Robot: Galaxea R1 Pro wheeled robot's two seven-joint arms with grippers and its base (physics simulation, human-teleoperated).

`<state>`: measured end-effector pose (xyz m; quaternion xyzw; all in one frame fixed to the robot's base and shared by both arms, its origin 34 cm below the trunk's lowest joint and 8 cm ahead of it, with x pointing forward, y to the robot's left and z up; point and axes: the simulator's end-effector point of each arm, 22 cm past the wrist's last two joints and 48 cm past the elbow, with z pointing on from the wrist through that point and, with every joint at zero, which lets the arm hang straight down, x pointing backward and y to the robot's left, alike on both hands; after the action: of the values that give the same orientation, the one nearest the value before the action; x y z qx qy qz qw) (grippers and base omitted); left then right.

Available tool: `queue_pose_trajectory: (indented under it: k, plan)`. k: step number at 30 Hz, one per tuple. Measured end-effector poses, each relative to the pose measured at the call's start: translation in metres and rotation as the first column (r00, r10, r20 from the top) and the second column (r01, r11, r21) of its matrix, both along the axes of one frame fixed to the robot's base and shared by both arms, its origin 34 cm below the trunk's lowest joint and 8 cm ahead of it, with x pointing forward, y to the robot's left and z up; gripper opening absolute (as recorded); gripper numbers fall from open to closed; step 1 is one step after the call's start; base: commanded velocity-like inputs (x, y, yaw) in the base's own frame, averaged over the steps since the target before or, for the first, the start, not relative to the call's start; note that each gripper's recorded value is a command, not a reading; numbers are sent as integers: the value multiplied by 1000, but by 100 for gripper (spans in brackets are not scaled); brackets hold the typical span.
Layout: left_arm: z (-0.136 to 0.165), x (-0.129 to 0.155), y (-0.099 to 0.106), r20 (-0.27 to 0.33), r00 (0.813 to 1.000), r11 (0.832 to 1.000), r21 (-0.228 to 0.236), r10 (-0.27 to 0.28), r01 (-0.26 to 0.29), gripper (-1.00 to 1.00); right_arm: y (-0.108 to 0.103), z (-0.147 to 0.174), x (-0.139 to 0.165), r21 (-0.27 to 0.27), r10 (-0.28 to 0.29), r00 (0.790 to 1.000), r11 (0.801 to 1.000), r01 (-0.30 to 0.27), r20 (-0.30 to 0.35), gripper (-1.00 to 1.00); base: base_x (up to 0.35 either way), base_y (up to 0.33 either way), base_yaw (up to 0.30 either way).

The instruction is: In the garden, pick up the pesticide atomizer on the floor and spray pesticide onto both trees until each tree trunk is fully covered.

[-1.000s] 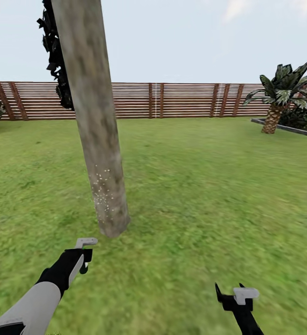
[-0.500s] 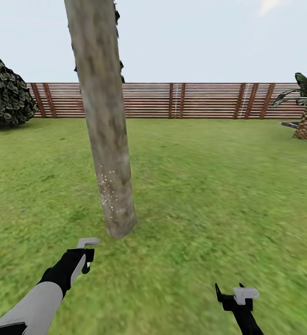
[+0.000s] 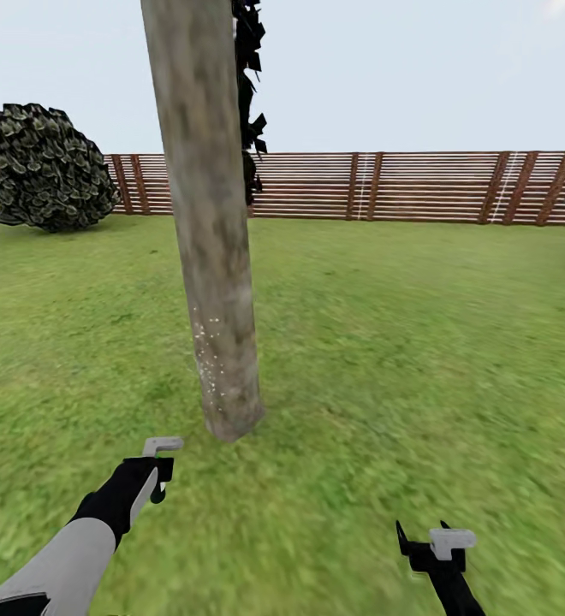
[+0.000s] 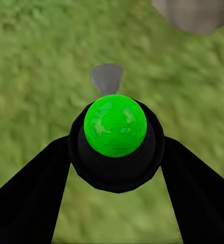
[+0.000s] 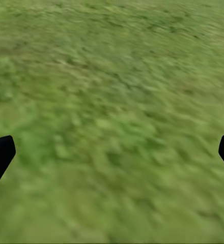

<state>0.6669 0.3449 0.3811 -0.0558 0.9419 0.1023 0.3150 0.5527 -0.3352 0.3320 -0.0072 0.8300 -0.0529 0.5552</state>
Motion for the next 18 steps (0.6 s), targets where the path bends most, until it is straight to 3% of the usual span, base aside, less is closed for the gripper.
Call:
queue_pose_trajectory:
  k: [18]
  plan:
    - [0,1,-5,1,1000,1000,-5,-5,5,-100,-1,0,0,-1,-1,1000,1000,1,0,100,4,-273,9]
